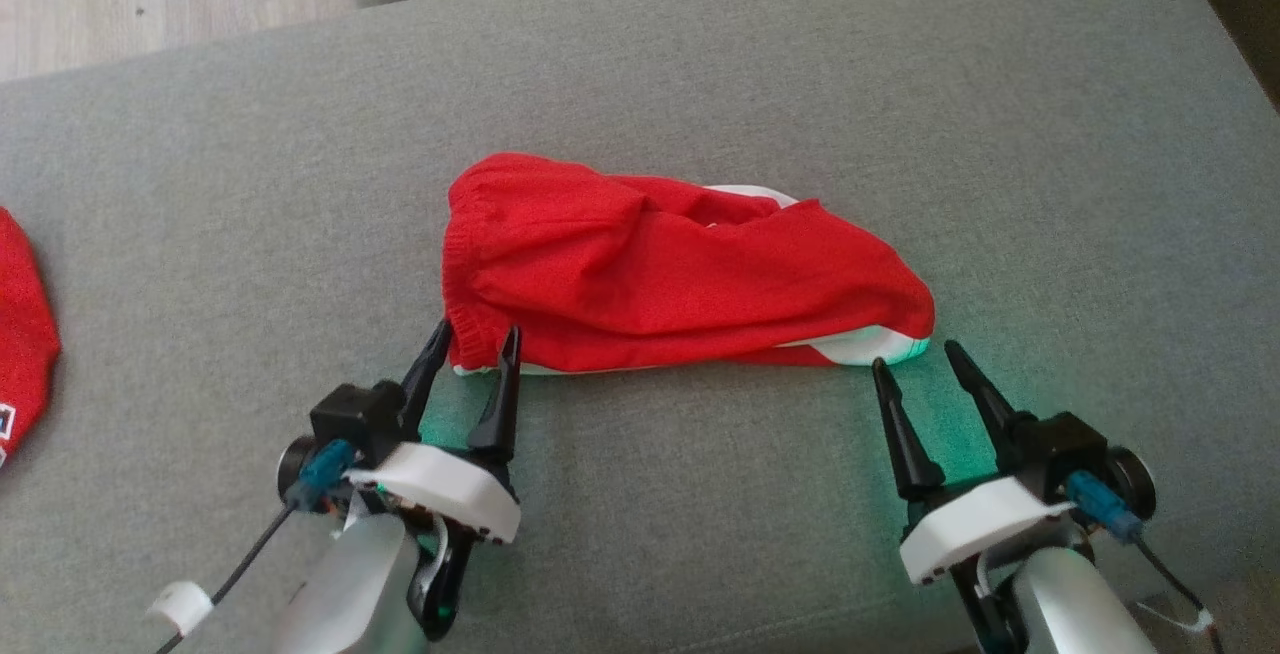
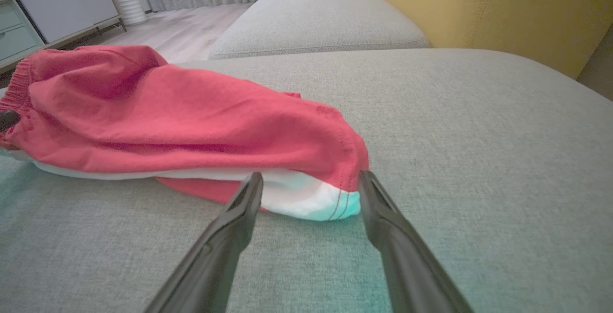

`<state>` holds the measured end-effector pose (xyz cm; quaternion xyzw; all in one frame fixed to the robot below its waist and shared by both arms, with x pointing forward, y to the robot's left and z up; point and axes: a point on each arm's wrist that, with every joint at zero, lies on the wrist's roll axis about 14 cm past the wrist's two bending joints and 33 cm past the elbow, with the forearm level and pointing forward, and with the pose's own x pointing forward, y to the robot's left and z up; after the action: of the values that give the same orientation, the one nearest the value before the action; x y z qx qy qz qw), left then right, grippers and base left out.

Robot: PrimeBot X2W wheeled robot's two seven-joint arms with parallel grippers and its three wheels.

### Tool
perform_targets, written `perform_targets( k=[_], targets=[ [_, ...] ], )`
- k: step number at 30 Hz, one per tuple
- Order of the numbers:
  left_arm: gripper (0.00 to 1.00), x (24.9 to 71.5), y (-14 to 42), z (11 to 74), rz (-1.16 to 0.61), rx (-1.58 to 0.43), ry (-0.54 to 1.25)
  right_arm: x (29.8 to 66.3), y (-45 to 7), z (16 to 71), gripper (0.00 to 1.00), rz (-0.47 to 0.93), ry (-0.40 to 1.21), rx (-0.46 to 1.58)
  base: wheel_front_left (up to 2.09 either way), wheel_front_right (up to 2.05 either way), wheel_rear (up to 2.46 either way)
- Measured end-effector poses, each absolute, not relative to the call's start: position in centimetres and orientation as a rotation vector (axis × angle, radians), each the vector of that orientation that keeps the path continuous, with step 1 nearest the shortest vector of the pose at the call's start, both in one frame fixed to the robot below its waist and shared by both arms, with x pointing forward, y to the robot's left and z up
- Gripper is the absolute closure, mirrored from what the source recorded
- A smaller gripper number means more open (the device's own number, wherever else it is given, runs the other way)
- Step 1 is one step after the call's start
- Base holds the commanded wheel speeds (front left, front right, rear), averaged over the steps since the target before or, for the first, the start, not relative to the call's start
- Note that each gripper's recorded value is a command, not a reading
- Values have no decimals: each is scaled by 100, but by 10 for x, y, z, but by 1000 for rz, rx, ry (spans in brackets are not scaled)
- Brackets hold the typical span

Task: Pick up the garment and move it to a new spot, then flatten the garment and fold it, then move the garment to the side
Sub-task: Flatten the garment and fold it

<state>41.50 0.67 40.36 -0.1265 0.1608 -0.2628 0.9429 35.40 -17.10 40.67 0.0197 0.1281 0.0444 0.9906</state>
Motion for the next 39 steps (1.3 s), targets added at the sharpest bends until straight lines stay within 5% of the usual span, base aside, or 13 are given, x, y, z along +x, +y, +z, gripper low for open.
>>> perform_targets(
  k=[1,3,12,23,39],
  targets=[
    [2,417,6,407,-537,-265,319,355,-171,407,0,90,254,39,0,0,0],
    [100,419,3,411,-547,-270,303,359,-170,410,0,92,246,44,0,0,0],
    [100,419,12,455,-542,-293,162,367,-158,413,0,125,231,65,0,0,0],
    [100,356,70,437,-389,-280,195,373,-110,416,0,263,225,94,0,0,0],
    [100,398,77,393,-326,-165,325,361,-145,410,0,153,244,101,0,0,0]
  ],
)
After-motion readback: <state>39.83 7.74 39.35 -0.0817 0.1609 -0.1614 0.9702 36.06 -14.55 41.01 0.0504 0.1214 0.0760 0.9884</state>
